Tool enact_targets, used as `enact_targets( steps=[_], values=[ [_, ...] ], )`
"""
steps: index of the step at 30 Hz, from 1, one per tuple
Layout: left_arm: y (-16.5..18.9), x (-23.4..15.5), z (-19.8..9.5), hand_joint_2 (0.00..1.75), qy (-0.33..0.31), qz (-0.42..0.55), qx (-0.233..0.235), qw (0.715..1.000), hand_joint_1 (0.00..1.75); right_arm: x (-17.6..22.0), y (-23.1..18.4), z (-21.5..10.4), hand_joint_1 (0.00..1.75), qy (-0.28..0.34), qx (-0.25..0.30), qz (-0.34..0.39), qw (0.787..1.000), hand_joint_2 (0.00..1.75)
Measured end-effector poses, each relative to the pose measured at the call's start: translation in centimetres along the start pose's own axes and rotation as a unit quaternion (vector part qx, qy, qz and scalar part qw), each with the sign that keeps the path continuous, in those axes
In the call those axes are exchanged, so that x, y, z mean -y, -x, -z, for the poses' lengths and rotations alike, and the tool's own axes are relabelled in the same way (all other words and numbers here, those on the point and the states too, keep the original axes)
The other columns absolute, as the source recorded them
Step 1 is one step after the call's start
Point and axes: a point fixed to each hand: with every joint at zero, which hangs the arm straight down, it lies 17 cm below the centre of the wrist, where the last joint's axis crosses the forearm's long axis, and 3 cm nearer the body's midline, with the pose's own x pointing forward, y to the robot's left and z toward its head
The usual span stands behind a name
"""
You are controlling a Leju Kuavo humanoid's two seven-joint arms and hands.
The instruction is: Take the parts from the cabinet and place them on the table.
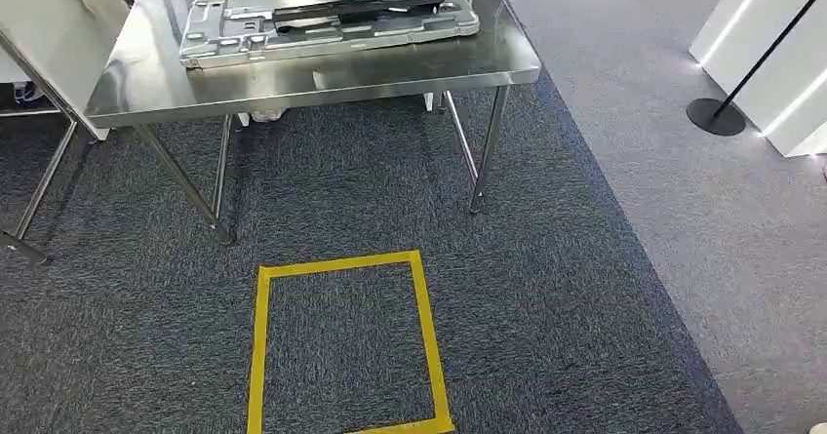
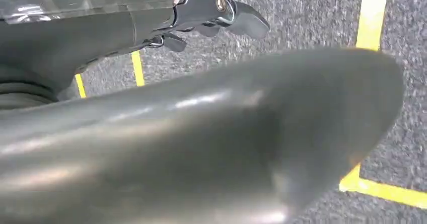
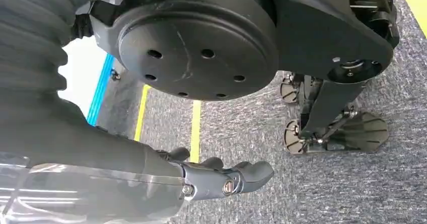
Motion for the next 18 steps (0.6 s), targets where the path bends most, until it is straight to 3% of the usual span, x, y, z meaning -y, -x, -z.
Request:
enact_targets(
  steps=[3, 4, 18],
  values=[
    [0.0, 0.1, 0.0, 0.0, 0.003, -0.001, -0.001, 1.0, 0.0, 0.0, 0.1, 0.0, 0.0, 0.0, -0.003, -0.001, 1.0, 1.75],
    [0.1, 0.1, 0.0, 1.75, 0.003, -0.001, -0.002, 1.0, 0.0, -0.1, 0.1, 0.0, 0.0, -0.001, -0.003, -0.001, 1.0, 1.75],
    [0.6, 1.5, -0.3, 1.75, 0.038, 0.011, -0.022, 0.999, 0.0, -0.6, 0.0, -0.1, 0.0, -0.012, -0.002, -0.026, 1.0, 1.75]
  ],
)
